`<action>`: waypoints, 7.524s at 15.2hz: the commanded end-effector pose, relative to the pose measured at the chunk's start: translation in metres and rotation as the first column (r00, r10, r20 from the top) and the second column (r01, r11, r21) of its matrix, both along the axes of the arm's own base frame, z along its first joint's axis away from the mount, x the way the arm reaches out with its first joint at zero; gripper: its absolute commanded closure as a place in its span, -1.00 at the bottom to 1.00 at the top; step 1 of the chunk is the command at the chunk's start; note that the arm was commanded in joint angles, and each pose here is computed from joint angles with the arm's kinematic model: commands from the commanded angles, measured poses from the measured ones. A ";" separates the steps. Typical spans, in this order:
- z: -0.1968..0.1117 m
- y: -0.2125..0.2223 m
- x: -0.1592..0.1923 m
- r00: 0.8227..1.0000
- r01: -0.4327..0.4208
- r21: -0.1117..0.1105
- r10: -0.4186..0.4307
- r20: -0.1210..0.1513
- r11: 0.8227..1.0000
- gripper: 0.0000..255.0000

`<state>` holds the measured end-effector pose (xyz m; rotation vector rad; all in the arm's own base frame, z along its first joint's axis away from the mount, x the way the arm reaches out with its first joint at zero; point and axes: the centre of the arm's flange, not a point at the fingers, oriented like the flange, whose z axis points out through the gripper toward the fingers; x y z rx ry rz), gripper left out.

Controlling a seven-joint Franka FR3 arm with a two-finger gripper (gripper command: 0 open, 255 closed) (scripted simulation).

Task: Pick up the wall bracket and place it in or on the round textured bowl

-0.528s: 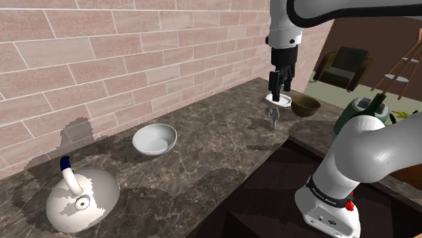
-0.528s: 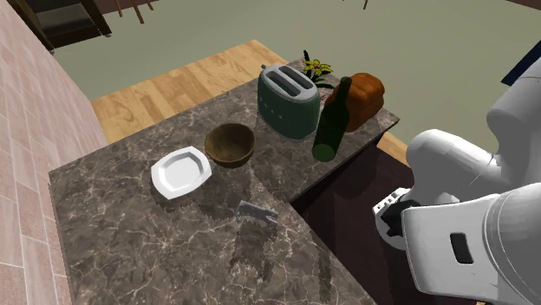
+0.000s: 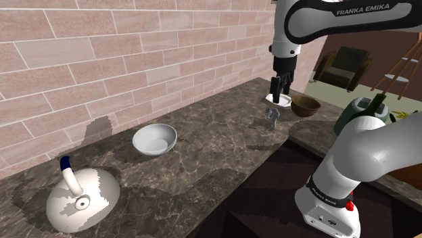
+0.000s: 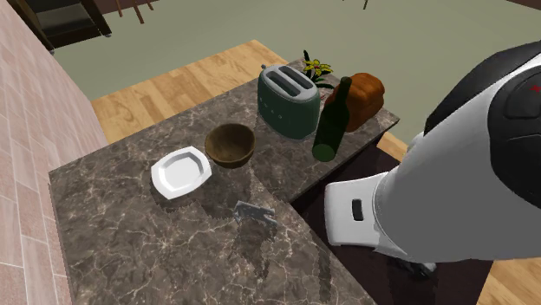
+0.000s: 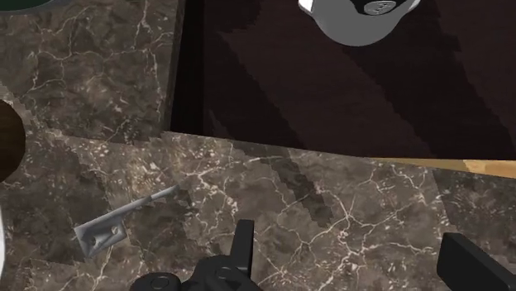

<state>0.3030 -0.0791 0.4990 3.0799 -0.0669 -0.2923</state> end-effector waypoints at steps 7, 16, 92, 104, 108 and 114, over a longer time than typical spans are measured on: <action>-0.056 -0.087 0.013 0.998 0.011 0.011 -0.012 0.056 1.000 -1.00; -0.118 -0.186 0.030 0.993 0.025 0.024 -0.027 0.116 0.999 -1.00; -0.041 -0.380 0.008 0.984 0.037 0.038 -0.043 0.175 0.999 1.00; -0.028 -0.530 -0.056 0.984 0.037 0.038 -0.043 0.175 0.999 1.00; -0.049 -0.530 -0.056 0.984 0.037 0.038 -0.043 0.175 0.999 1.00; -0.081 -0.530 -0.056 0.984 0.037 0.038 -0.043 0.175 0.999 1.00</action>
